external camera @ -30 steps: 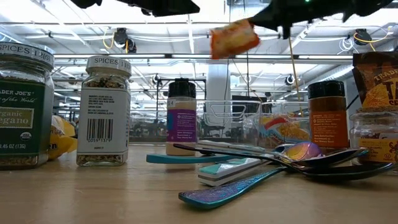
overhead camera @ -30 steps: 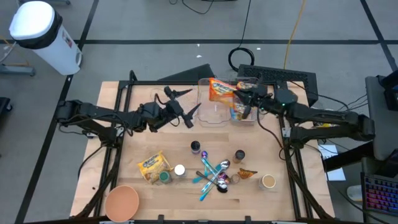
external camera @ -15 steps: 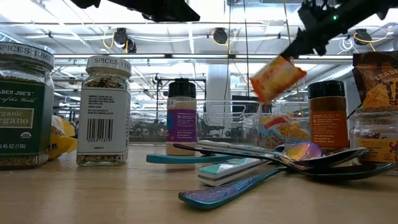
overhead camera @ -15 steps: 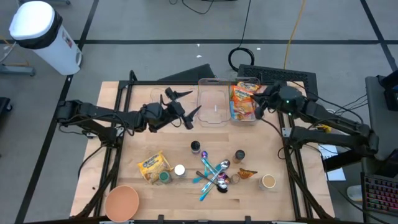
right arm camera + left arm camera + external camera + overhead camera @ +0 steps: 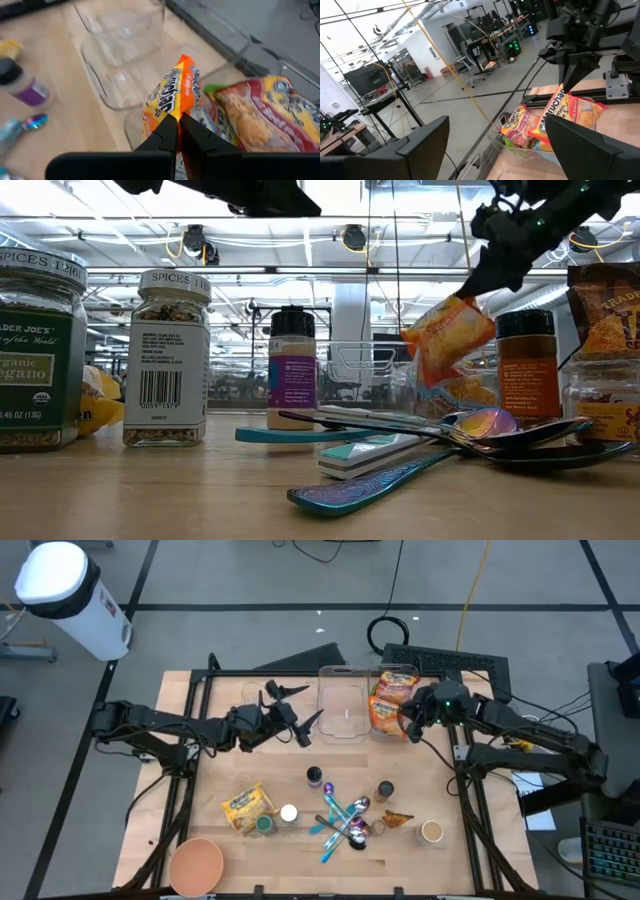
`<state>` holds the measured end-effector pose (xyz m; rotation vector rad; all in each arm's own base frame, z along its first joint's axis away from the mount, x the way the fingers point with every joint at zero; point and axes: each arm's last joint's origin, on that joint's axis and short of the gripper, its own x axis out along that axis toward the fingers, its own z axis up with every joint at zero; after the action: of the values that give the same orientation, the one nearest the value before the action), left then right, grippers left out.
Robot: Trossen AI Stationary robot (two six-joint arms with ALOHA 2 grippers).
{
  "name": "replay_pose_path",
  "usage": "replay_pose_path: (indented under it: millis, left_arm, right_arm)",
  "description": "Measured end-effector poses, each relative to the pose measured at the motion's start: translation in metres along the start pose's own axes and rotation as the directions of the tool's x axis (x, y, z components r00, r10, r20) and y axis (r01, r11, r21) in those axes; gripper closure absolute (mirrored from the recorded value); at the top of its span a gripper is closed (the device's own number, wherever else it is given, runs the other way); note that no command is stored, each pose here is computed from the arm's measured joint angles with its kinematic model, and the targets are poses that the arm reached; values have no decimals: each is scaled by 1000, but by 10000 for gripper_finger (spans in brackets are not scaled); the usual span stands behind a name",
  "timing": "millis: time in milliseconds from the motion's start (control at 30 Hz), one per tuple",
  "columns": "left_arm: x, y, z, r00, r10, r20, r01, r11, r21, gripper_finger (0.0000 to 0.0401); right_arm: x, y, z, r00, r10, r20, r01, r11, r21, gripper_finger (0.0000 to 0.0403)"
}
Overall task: Pick & Place Food Item
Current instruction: Put the orange noodle pack into the right transparent bin
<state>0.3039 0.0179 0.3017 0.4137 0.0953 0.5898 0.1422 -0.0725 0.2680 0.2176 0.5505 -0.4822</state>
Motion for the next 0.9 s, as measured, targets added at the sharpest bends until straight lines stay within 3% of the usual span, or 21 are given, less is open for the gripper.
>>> replay_pose_path:
  millis: [133, 433, 633, 900]
  left_arm:
    - [0, 0, -1, 1000, -3, -6, 3, 1000, 2, 64]
    - [0, -1, -1, 1000, -7, -10, 7, 1000, 2, 64]
    - [0, -1, -1, 1000, -8, -10, 8, 1000, 2, 64]
    - [0, -1, -1, 1000, -9, -9, 9, 1000, 1, 64]
  right_arm:
    - [5, -1, -3, 998, -23, -52, 21, 999, -33, 403]
    - [18, -7, -7, 968, -224, -112, 208, 968, -140, 403]
    - [31, -8, -11, 949, -257, -181, 219, 954, -205, 394]
    - [49, -13, -17, 879, -404, -252, 323, 895, -309, 386]
